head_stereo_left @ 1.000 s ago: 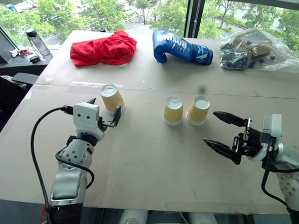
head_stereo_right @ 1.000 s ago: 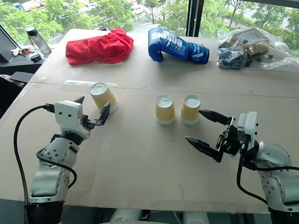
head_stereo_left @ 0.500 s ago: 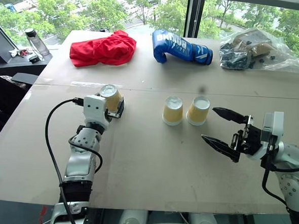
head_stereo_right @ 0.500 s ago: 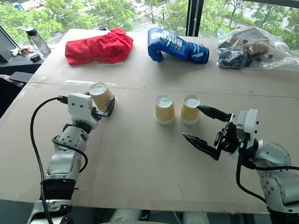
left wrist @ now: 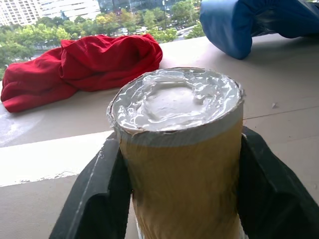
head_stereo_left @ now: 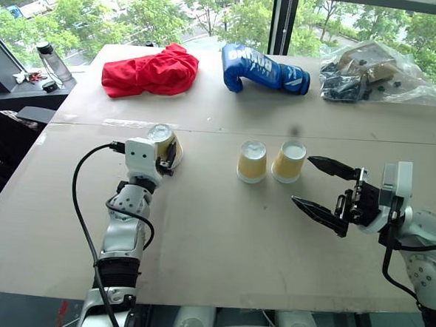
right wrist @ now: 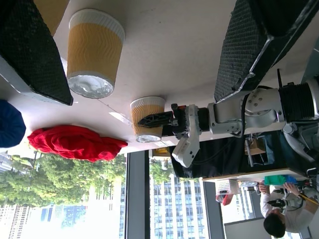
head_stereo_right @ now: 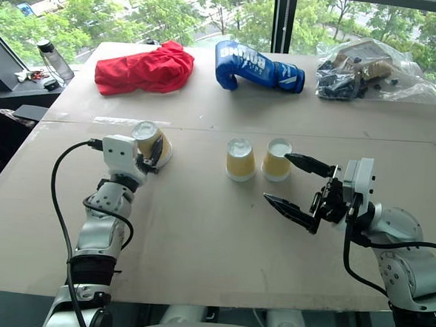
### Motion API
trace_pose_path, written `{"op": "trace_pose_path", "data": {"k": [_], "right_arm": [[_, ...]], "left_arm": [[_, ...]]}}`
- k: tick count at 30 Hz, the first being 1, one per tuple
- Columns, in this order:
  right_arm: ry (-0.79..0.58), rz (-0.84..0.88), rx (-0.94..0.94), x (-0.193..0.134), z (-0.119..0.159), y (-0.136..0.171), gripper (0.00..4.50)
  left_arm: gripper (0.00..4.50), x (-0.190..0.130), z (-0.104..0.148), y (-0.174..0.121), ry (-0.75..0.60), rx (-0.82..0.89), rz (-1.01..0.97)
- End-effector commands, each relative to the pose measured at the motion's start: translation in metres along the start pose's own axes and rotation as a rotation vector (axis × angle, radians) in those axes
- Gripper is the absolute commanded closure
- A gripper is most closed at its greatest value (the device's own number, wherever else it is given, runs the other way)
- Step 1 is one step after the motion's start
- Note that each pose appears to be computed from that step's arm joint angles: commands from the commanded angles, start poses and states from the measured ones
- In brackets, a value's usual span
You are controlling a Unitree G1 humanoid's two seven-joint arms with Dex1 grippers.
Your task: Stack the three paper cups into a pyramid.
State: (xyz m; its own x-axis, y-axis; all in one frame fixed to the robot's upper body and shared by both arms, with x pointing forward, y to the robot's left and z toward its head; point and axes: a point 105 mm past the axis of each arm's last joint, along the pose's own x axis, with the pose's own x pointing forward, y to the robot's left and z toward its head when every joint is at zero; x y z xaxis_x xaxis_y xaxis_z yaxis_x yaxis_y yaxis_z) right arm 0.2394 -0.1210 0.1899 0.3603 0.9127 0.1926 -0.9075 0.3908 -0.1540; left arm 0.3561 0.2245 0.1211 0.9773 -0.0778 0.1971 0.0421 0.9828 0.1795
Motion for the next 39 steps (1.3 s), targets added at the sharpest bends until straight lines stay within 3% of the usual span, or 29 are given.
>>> {"op": "trace_pose_path", "data": {"k": [1, 4, 10, 16, 19, 23, 28, 39], "right_arm": [[-0.033, 0.016, -0.035, 0.004, 0.011, 0.004, 0.0], [-0.033, 0.004, -0.034, 0.002, 0.012, 0.002, 0.0], [-0.03, -0.057, -0.037, -0.01, 0.013, -0.01, 0.0], [-0.015, -0.133, -0.05, -0.027, 0.014, -0.023, 0.0], [-0.001, -0.15, -0.056, -0.033, 0.014, -0.023, 0.0], [-0.002, -0.177, -0.061, -0.037, 0.017, -0.023, 0.0], [0.007, -0.205, -0.062, -0.036, 0.019, -0.018, 0.0], [0.018, -0.232, -0.041, -0.032, 0.021, -0.014, 0.0]], "left_arm": [[2.58, 0.007, 0.017, 0.008, -0.069, -0.001, 0.011], [2.58, 0.014, 0.032, 0.01, -0.108, -0.001, -0.008], [2.58, 0.042, 0.091, -0.015, -0.205, -0.072, -0.286], [2.58, 0.056, 0.155, -0.077, -0.243, -0.102, -0.7], [2.58, 0.054, 0.171, -0.109, -0.237, -0.102, -0.872], [2.58, 0.054, 0.18, -0.136, -0.231, -0.089, -1.002], [2.58, 0.052, 0.175, -0.158, -0.187, -0.027, -1.108], [2.58, 0.038, 0.15, -0.168, -0.124, 0.024, -1.219]]}}
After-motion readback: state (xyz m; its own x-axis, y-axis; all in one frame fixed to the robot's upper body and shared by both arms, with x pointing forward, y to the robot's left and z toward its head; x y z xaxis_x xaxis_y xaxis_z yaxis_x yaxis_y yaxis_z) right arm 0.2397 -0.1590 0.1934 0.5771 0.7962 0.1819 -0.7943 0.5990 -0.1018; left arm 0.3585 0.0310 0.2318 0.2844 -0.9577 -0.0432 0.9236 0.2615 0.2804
